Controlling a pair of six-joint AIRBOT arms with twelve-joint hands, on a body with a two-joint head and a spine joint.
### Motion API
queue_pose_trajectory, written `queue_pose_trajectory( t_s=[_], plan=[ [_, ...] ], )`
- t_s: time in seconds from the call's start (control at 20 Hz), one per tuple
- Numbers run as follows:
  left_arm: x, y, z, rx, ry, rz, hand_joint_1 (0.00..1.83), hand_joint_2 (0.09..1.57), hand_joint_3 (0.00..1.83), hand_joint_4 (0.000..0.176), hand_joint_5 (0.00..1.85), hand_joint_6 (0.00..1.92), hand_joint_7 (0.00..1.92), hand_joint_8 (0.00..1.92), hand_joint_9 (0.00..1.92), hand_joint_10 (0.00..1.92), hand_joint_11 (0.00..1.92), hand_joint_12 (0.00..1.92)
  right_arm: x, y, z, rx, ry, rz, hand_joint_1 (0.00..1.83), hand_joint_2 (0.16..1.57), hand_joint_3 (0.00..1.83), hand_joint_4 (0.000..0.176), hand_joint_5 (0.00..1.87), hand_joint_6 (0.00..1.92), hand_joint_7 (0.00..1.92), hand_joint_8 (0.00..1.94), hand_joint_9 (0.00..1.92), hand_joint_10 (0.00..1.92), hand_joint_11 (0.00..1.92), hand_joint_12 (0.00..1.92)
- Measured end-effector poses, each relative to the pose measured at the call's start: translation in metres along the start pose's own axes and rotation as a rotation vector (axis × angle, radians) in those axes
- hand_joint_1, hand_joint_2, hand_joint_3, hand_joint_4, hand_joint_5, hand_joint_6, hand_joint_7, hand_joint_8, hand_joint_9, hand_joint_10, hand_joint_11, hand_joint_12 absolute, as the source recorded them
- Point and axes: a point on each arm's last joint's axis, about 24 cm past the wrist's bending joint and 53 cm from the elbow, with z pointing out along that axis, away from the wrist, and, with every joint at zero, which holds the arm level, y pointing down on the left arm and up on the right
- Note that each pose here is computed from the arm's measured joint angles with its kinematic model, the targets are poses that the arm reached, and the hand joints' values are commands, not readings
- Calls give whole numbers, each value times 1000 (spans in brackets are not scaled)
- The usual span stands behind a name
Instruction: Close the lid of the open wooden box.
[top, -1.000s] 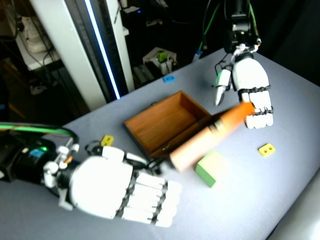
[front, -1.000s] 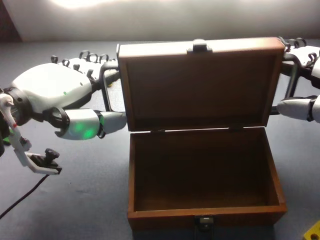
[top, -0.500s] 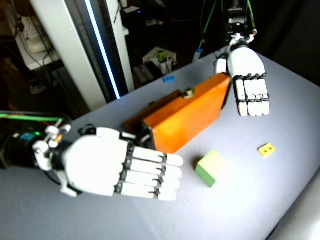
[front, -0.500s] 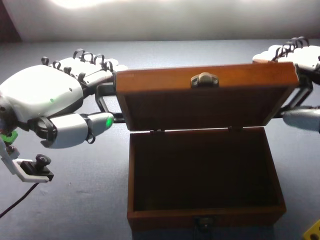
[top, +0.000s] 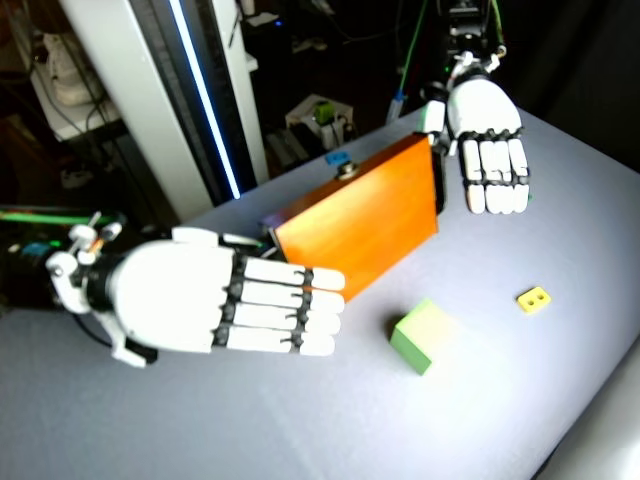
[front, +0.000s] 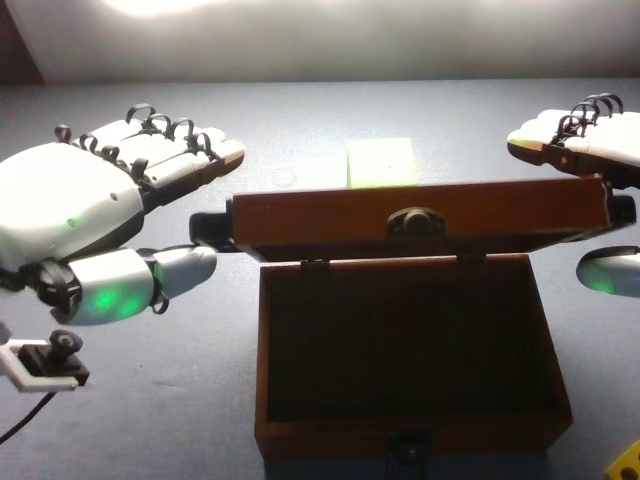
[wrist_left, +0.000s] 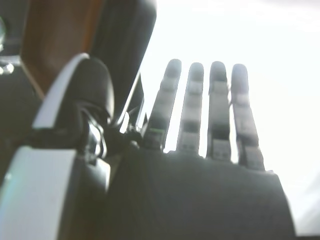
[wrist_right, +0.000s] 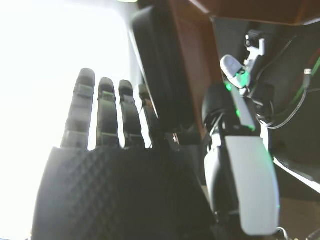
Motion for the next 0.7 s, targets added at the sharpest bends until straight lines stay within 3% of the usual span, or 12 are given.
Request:
queue_pose_trajectory(
  t_s=[0.2,0.5,0.7],
  plan=[
    [-3,-8,-12,18,-16,-11,0,1562,18,0,37,1,70,1,123,3,0,345,3,-1,-2,1,8,5,465,1297,2,0,46,3,29,1,14,0,99,8],
    [3,-11,-20,27,-15,-38,0,1571,228,0,53,4,51,0,84,0,0,313,11,2,-2,-8,37,6,458,1279,0,0,64,4,27,1,1,0,109,12],
    [5,-10,-30,14,-11,-45,0,1571,90,0,41,1,61,1,87,2,0,364,23,-3,-6,10,69,8,420,1275,0,0,30,0,0,0,0,0,55,0]
  ],
)
